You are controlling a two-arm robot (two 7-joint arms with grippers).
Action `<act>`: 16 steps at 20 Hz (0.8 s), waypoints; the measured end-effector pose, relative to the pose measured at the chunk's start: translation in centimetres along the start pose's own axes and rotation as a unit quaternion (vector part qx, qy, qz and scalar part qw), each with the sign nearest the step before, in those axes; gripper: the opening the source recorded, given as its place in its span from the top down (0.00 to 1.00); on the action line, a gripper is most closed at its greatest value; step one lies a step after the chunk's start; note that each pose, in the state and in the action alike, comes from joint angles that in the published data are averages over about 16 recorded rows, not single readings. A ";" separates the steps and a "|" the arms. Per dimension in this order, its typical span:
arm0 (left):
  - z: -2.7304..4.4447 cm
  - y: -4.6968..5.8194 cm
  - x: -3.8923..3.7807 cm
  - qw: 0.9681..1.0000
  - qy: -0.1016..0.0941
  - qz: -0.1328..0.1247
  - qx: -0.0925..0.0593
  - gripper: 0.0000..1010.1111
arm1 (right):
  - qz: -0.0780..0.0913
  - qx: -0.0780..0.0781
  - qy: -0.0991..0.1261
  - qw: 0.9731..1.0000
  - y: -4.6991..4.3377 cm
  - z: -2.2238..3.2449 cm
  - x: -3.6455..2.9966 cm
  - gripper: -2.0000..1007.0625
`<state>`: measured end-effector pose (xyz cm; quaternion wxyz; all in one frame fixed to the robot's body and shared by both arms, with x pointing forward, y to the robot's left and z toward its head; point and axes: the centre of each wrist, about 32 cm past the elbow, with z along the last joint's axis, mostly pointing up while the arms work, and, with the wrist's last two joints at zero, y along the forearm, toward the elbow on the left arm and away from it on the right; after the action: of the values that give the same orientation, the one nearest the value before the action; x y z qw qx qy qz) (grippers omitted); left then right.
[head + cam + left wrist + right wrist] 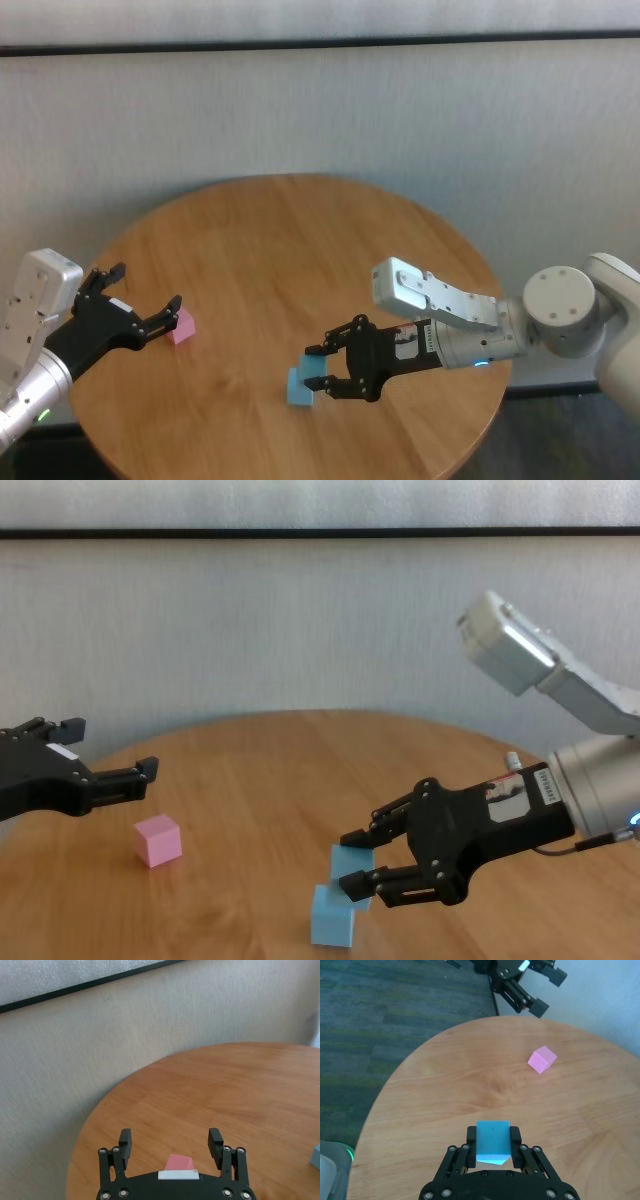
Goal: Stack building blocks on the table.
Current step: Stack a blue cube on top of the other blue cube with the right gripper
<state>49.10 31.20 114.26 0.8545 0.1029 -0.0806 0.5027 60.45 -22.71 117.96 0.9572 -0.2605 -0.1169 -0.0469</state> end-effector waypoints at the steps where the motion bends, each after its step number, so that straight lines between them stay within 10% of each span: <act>1: 0.00 0.0 0.00 1.000 0.000 0.000 0.000 0.01 | 0.001 -0.002 0.000 1.000 0.12 0.04 0.16 0.64; 16: 0.00 0.0 0.00 1.000 0.000 0.000 0.000 0.01 | 0.004 -0.017 0.007 1.000 1.37 0.30 0.94 0.64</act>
<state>49.10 31.20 114.26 0.8545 0.1029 -0.0806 0.5027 61.51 -21.41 117.77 0.9537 -0.2764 -0.1087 -0.0471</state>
